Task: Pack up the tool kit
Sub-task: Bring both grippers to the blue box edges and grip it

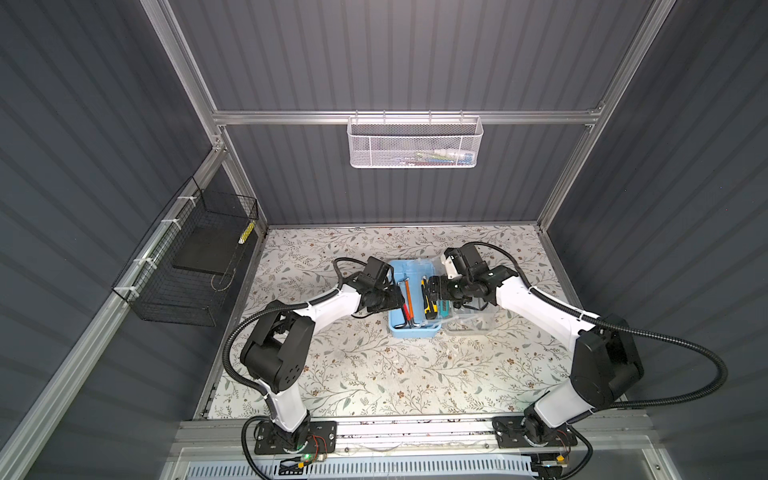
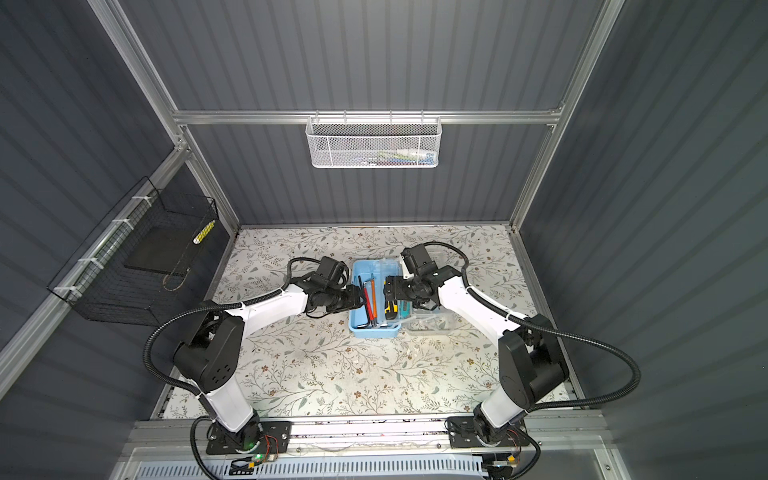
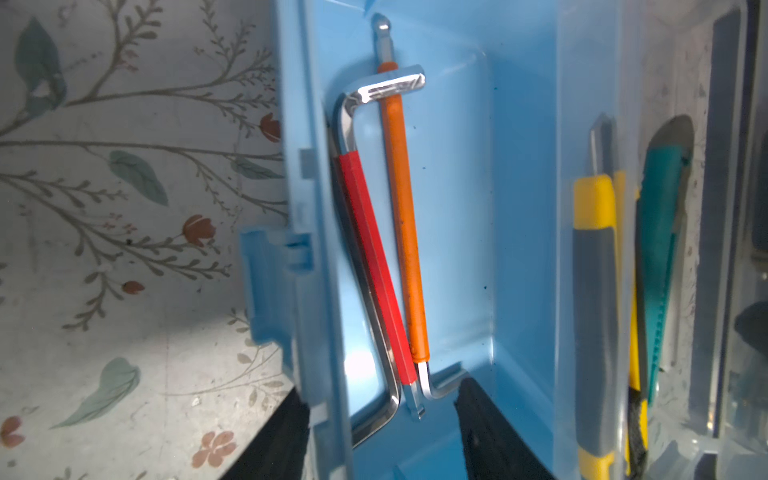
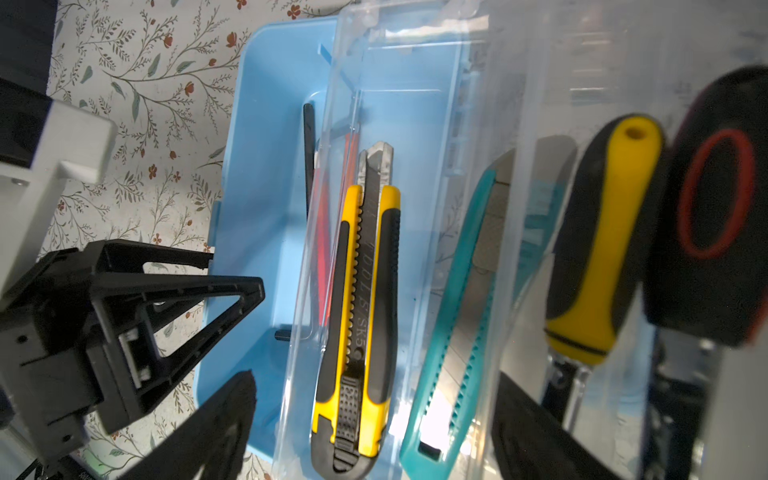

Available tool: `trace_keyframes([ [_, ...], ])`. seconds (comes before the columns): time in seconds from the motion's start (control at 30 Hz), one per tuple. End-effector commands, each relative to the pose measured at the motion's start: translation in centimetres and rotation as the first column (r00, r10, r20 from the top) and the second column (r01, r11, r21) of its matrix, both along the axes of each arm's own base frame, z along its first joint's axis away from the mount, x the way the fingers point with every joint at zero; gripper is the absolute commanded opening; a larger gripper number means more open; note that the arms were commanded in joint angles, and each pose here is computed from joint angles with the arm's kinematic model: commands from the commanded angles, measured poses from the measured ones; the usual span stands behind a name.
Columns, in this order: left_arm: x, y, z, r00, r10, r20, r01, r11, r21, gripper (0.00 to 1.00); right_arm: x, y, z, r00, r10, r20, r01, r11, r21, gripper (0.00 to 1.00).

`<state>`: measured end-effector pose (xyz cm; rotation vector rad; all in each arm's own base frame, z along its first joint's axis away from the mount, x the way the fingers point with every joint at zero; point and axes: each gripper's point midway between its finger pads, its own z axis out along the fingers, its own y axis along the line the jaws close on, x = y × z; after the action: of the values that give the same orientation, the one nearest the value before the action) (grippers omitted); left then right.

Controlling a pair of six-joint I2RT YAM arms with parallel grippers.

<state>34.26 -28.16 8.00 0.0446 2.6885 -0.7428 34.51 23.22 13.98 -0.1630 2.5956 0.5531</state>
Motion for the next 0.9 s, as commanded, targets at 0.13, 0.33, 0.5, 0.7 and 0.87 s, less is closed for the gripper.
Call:
trace_keyframes([
  [0.13, -1.8, 0.0, 0.2, 1.000, -0.006, -0.028, 0.004, 0.999, -0.042, 0.46, -2.0, 2.8, -0.5, 0.995, 0.070, -0.074, -0.066, 0.996, 0.059, 0.87],
  [0.33, -2.7, -0.1, 0.5, 1.000, -0.007, -0.026, 0.005, 0.998, -0.057, 0.45, -2.1, 2.4, -0.6, 0.994, 0.073, -0.075, -0.072, 0.997, 0.026, 0.89],
  [0.5, -3.0, -1.0, 0.9, 0.999, -0.033, -0.023, 0.032, 0.997, -0.067, 0.43, -1.7, 1.4, -0.4, 0.996, 0.057, -0.062, -0.059, 0.997, -0.039, 0.92],
  [0.7, -3.3, -1.0, 1.0, 0.999, -0.037, -0.026, 0.036, 0.999, -0.033, 0.52, -1.3, 0.4, 1.8, 0.999, 0.035, -0.004, -0.036, 0.998, -0.060, 0.96],
  [0.87, -2.9, 0.1, 1.9, 0.998, -0.057, 0.010, 0.056, 0.997, 0.048, 0.62, -1.0, -0.4, 3.6, 0.999, 0.011, 0.047, -0.008, 0.998, -0.056, 0.99],
])
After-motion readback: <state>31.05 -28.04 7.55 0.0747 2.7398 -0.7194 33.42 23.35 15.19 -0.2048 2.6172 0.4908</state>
